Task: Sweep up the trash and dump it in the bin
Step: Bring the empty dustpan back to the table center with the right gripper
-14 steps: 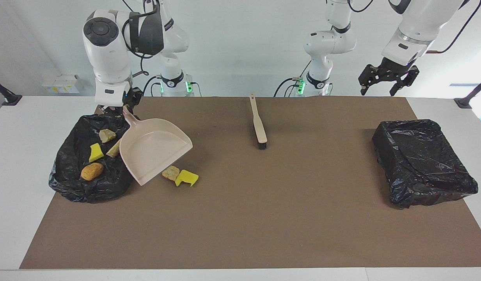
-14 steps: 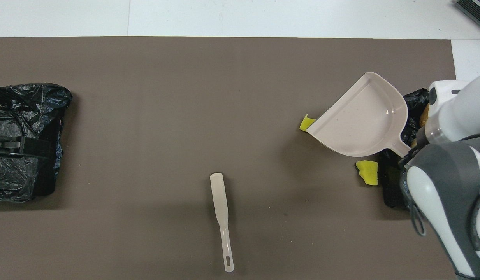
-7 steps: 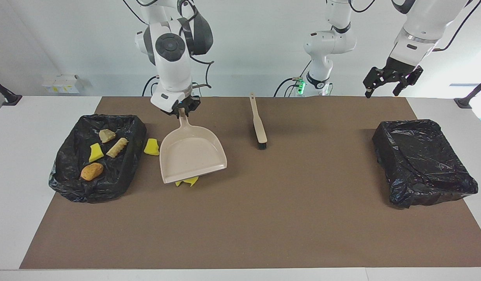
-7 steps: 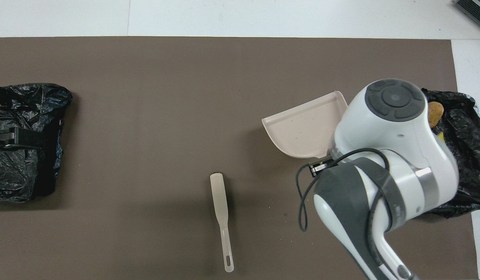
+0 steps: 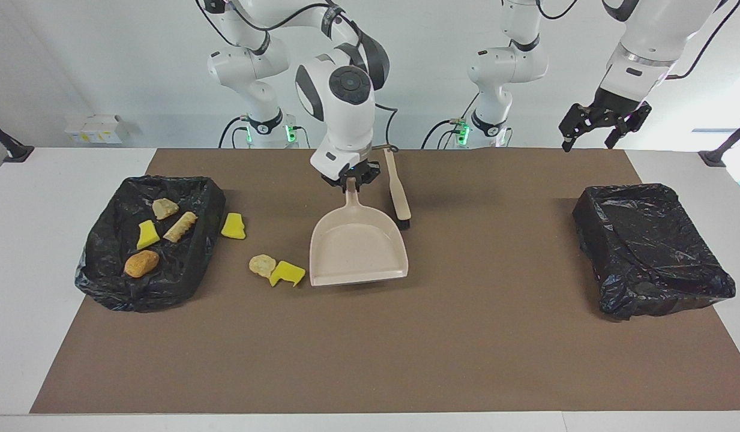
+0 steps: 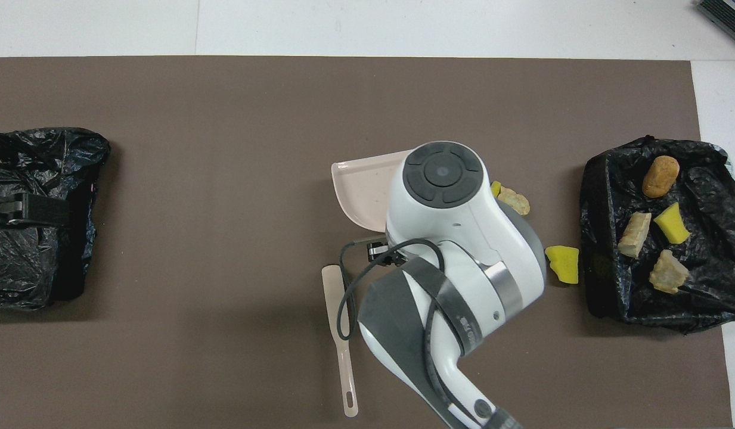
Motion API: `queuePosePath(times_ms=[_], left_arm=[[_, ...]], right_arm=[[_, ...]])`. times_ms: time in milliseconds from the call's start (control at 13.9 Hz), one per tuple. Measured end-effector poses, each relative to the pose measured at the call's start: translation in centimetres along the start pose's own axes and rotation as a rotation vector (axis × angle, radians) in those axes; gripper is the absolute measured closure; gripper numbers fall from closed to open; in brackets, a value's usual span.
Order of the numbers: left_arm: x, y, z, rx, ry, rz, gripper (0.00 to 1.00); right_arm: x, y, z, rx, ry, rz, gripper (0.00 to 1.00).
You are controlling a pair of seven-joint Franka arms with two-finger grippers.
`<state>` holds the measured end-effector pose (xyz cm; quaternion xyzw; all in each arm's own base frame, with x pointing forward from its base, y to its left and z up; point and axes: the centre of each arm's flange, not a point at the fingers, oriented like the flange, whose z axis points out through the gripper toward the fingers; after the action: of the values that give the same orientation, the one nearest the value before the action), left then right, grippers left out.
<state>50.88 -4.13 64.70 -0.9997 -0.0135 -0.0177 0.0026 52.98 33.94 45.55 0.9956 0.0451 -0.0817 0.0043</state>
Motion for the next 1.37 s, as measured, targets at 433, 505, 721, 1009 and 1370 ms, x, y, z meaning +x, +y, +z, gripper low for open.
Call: queuePosePath(times_ms=[433, 505, 721, 1009, 1370], left_arm=[[0.0, 0.0, 0.0, 0.000, -0.001, 0.001, 0.00], [0.0, 0.0, 0.0, 0.000, -0.001, 0.001, 0.00], [0.0, 0.1, 0.0, 0.000, -0.001, 0.002, 0.00], [0.0, 0.1, 0.0, 0.000, -0.001, 0.003, 0.00], [0.9, 0.5, -0.6, -0.009, 0.080, 0.002, 0.00]], right_arm=[[8.3, -2.7, 4.5, 0.049, 0.055, 0.012, 0.69], [9.0, -3.0, 5.5, 0.058, 0.066, 0.025, 0.69], [10.1, -3.6, 7.3, 0.095, 0.089, 0.085, 0.69], [10.4, -3.6, 8.1, 0.128, 0.102, 0.150, 0.65], [10.3, -3.1, 7.0, 0.132, 0.115, 0.155, 0.08]])
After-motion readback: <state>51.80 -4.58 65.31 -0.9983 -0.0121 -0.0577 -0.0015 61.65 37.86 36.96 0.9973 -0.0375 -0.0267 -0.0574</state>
